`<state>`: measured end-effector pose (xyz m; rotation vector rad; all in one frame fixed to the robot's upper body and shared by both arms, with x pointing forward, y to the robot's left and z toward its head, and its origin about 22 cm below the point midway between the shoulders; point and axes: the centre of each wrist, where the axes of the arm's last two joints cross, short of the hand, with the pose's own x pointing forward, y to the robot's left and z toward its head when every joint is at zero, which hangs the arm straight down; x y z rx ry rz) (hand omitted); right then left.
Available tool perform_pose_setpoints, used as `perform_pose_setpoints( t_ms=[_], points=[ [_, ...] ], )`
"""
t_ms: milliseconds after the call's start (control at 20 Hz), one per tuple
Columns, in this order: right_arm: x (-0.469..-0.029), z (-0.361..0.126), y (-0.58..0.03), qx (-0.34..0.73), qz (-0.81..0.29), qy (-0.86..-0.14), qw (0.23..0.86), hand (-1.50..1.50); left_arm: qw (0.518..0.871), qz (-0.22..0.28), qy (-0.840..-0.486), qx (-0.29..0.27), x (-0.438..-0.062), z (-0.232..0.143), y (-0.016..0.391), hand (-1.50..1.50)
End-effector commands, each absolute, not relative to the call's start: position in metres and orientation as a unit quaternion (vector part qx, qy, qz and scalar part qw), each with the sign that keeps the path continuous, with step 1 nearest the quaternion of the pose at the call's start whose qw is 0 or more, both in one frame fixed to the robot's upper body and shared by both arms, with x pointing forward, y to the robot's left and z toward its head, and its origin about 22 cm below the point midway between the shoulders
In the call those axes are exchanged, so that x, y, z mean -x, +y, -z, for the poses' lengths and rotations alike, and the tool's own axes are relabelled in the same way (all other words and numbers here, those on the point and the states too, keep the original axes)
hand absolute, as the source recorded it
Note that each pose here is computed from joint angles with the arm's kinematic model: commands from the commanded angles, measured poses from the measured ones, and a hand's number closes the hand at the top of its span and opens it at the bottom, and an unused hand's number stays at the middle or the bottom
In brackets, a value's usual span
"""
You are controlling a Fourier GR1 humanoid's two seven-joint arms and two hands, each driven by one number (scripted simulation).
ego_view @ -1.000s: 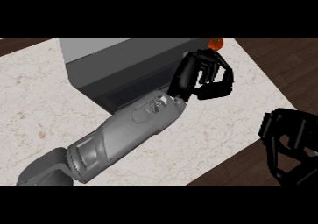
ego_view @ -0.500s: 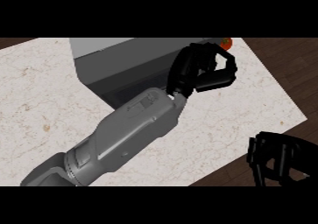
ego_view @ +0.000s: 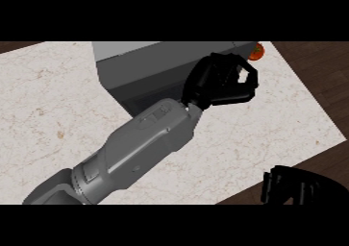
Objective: Pick up the milk, place it into the microwave and close the microwave
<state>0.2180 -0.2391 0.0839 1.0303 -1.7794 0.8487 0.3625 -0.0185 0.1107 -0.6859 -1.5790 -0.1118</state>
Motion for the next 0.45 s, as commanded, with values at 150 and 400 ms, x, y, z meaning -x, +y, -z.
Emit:
perform_pose_setpoints(
  t_ms=[150, 400],
  points=[
    [-0.197, -0.08, -0.226, -0.416, -0.328, -0.722, 0.445, 1.5, 0.718, -0.051, -0.65, 0.244, -0.379, -0.042, 0.04, 1.5],
    [-0.185, -0.082, -0.216, -0.413, -0.324, -0.729, 0.439, 1.5, 0.71, -0.037, -0.652, 0.265, -0.38, -0.041, 0.037, 1.5]
  ],
)
